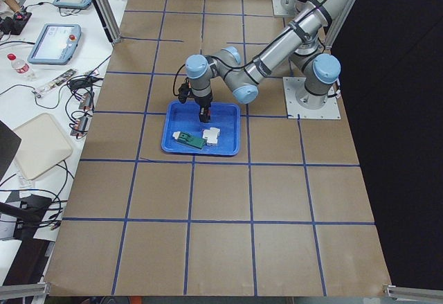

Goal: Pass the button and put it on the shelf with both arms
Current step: 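Close the left gripper on the red-capped button and lift it, then carry the button toward the table center while the right gripper approaches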

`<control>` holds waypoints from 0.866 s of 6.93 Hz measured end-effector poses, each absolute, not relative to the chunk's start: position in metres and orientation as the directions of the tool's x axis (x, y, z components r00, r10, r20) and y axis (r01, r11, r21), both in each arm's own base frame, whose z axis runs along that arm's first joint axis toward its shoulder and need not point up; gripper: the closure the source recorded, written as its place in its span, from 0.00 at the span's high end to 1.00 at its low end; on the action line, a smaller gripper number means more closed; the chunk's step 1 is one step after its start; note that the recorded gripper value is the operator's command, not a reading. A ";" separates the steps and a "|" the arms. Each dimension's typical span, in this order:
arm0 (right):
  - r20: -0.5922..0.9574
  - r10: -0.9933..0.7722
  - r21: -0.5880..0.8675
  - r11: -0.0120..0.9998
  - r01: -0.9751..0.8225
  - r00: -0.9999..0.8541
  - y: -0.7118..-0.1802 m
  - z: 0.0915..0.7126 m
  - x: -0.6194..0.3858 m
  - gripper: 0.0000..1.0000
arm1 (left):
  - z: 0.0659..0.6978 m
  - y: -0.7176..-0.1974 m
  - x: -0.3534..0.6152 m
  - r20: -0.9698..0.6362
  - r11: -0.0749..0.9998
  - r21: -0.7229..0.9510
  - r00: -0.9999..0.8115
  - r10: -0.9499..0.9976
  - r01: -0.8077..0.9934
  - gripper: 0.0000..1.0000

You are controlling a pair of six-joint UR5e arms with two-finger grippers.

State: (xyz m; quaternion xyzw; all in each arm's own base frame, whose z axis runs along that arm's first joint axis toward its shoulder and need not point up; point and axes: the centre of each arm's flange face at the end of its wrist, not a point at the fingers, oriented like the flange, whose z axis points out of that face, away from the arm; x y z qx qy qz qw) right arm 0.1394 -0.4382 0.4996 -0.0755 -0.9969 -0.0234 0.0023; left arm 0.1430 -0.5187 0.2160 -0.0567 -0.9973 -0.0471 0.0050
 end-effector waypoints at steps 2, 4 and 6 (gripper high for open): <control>0.006 0.154 0.045 0.987 0.154 -0.988 -0.444 0.495 0.140 1.00 | 0.219 -0.521 0.145 0.016 0.990 0.084 -0.994 0.108 0.109 0.05; 0.004 0.127 0.036 0.991 0.127 -0.992 -0.447 0.494 0.139 1.00 | 0.229 -0.527 0.141 0.045 0.992 0.057 -0.993 0.108 0.111 0.05; -0.040 -0.023 0.012 1.000 -0.024 -0.999 -0.457 0.493 0.134 1.00 | 0.254 -0.537 0.108 0.283 0.994 0.023 -0.955 0.095 0.105 0.06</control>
